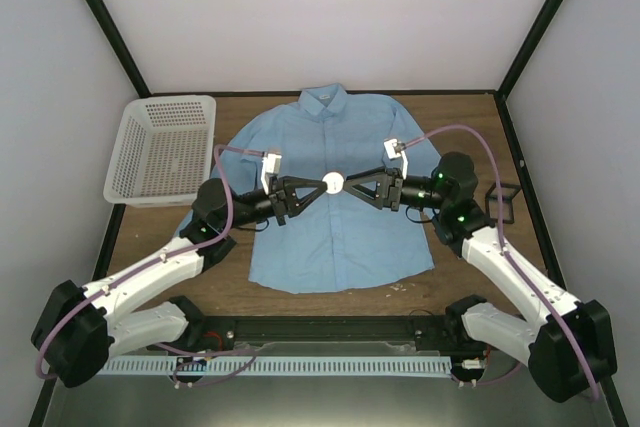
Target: Pin the brooch onto the clothing
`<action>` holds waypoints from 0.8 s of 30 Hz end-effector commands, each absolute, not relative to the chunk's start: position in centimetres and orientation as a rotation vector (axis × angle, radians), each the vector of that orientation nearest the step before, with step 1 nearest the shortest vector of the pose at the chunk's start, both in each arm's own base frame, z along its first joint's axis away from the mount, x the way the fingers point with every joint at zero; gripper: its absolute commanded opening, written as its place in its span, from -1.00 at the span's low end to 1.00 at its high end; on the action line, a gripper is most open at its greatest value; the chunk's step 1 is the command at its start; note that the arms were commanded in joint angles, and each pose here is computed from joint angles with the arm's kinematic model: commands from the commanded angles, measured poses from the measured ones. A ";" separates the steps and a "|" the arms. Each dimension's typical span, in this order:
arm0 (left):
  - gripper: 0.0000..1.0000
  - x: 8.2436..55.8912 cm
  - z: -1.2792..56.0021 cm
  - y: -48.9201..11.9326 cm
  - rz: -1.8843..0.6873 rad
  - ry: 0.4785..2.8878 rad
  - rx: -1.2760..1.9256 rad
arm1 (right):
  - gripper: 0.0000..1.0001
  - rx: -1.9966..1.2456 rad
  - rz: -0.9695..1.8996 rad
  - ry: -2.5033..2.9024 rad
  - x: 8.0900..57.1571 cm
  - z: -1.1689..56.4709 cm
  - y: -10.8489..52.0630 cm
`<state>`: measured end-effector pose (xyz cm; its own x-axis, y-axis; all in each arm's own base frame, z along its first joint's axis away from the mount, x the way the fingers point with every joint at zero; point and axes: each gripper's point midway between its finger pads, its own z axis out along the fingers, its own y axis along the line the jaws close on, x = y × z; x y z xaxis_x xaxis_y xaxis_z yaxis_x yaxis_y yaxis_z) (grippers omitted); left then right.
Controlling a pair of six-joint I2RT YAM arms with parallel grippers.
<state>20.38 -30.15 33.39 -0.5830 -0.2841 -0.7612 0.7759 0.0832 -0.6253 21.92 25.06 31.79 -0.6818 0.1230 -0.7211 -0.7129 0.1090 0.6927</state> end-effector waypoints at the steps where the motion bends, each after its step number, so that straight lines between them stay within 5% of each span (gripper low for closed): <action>1: -1.00 19.7 35.3 -30.1 -1.625 1.473 0.545 | -0.09 -0.600 1.677 1.698 21.6 32.6 25.0; 24: -1.00 19.4 35.2 -30.9 -1.650 1.475 0.572 | -0.76 -0.714 1.744 1.650 20.5 32.9 25.5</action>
